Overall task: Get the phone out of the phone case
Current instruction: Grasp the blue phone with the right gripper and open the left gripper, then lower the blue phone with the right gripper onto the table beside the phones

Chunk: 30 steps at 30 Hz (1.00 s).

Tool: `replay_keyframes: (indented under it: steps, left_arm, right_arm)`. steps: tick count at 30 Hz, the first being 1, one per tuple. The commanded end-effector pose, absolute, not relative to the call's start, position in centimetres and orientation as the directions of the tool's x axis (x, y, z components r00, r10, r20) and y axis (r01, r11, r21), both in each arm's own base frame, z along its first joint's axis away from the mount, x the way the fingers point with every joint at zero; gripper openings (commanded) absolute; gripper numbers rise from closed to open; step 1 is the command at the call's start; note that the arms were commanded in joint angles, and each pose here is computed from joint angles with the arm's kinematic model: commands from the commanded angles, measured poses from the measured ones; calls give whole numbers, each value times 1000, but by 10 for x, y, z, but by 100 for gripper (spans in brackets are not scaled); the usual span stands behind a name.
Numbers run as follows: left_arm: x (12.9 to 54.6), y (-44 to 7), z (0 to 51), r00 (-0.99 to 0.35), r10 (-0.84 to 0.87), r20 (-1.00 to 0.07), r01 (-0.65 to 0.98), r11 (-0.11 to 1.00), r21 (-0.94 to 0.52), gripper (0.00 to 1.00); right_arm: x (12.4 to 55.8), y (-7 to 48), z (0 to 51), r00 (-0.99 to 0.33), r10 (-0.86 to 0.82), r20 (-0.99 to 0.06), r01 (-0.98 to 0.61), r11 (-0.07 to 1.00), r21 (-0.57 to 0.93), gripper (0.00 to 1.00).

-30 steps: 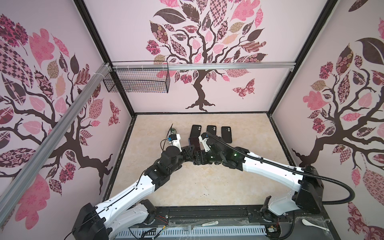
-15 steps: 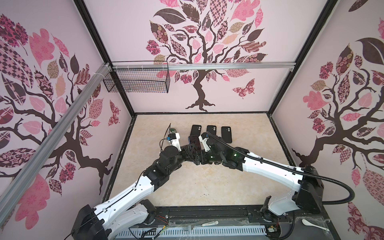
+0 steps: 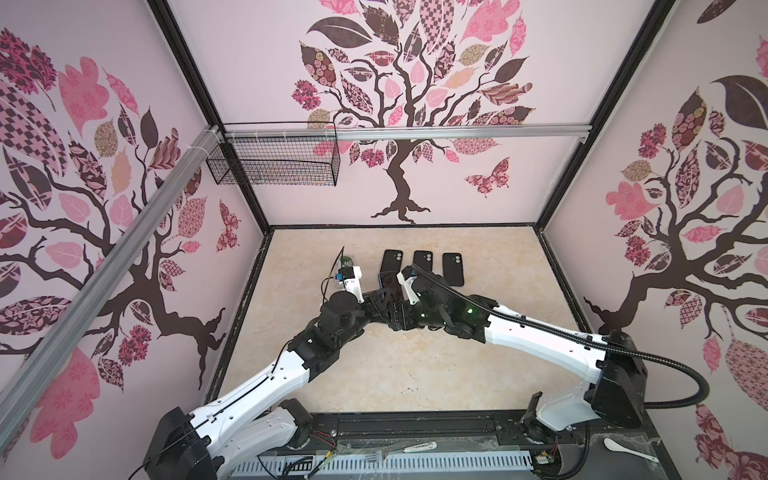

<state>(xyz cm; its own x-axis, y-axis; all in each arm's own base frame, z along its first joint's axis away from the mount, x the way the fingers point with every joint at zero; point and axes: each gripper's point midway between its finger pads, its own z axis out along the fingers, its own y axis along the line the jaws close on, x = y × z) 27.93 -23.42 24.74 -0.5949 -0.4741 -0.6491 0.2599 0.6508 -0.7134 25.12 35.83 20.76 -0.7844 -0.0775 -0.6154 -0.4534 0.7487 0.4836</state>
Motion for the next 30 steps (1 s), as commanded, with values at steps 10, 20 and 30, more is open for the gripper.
replay_keyframes:
  steps: [10, 20, 30]
  left_arm:
    - [273, -249, 262, -591, -359, -722, 380, 666, -642, 90]
    - [299, -270, 213, -615, -207, -761, 388, 760, -520, 98]
    - [321, -313, 188, -635, -140, -760, 450, 732, -511, 98]
  right_arm:
    - [270, 292, 191, -788, 94, -608, -253, 852, 459, 16]
    - [289, 178, 115, -871, 141, -470, 60, 981, 184, 6]
    - [326, 154, 77, -927, 94, -363, 78, 995, 59, 10]
